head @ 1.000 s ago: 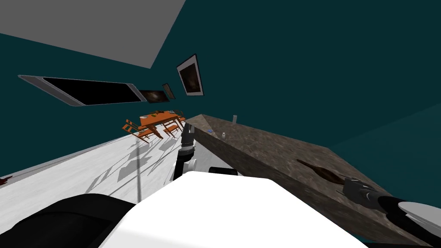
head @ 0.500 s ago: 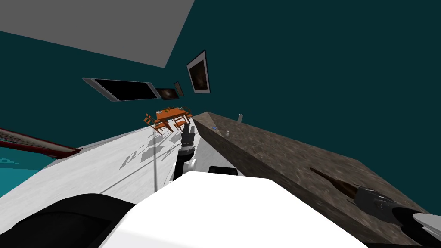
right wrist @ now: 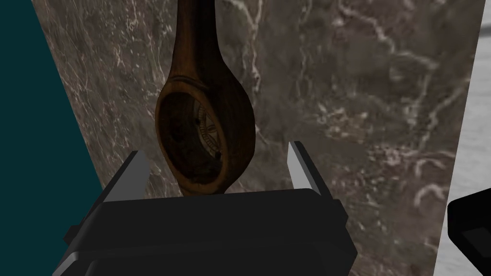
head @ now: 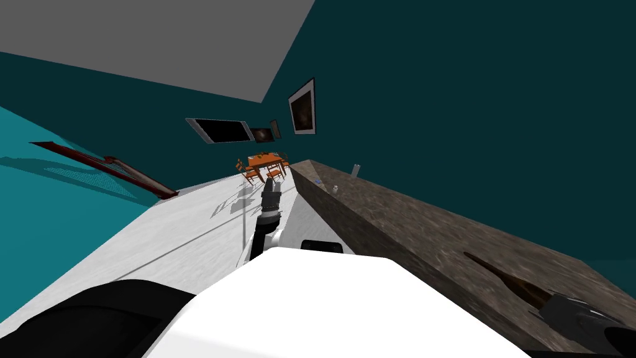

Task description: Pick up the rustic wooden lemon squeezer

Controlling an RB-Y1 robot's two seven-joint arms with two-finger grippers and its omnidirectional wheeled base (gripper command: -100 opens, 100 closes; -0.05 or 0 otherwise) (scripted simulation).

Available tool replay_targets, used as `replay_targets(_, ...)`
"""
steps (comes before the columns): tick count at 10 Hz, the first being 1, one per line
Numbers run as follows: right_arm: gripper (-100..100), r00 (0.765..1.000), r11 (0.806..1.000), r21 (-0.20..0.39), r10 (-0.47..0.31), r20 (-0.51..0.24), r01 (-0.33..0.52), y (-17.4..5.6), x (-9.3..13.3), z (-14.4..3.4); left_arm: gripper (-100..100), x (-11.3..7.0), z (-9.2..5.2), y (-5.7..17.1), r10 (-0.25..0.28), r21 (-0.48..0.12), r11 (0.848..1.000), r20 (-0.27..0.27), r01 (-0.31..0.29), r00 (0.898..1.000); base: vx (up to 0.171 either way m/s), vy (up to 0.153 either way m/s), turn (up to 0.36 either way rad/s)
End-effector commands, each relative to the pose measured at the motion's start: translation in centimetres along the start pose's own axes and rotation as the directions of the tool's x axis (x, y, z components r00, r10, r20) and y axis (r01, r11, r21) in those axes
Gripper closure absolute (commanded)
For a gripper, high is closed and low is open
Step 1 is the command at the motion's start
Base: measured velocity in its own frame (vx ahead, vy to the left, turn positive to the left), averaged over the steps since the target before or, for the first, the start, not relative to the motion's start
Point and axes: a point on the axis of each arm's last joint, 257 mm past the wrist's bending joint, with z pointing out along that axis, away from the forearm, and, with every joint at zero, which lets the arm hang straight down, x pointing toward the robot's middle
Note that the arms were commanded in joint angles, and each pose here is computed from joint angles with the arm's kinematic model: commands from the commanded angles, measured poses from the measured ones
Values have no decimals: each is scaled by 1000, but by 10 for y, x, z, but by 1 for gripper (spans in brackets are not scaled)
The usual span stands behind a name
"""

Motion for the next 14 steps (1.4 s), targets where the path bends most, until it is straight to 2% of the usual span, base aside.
replay_targets(1, -100, 999, 1000, -6, 25, -24, -25, 5, 14, 1, 0, 0, 0, 0, 0, 0, 1000, 0, 0, 1000, -82, 12, 161)
replay_targets(2, -100, 998, 999, -8, 47, -46, -47, 9, 25, 1, 0, 0, 0, 0, 0, 0, 1000, 0, 0, 1000, -103, 26, 300)
replay_targets(3, -100, 999, 999, -6, 36, -35, -36, 6, 21, 2, 0, 0, 0, 0, 0, 0, 1000, 0, 0, 1000, -48, 10, 56)
replay_targets(4, 100, 999, 999, -7, 36, -36, -36, 6, 22, 2, 0, 0, 0, 0, 0, 0, 1000, 0, 0, 1000, -8, 2, -13)
replay_targets(8, 100, 999, 999, -9, 36, -36, -37, 7, 22, 2, 0, 0, 0, 0, 0, 0, 1000, 0, 0, 1000, 0, 0, 0)
replay_targets(9, 0, 999, 999, -9, 36, -36, -37, 7, 22, 2, 0, 0, 0, 0, 0, 0, 1000, 0, 0, 1000, 0, 0, 0)
replay_targets(10, 100, 999, 1000, -6, 25, -25, -25, 5, 15, 1, 0, 0, 0, 0, 0, 0, 1000, 0, 0, 1000, 41, -18, -146)
replay_targets(12, 100, 1000, 1000, 0, -20, 17, 20, -4, -7, 1, 0, 0, 0, 0, 0, 0, 1000, 0, 0, 1000, 112, -20, -315)
replay_targets(13, 100, 1000, 1000, 0, -20, 17, 20, -4, -7, 1, 0, 0, 0, 0, 0, 0, 1000, 0, 0, 1000, 108, -4, -138)
replay_targets(14, 100, 998, 999, 4, -43, 38, 43, -8, -19, 0, 0, 0, 0, 0, 0, 0, 1000, 0, 0, 1000, 104, -15, -205)
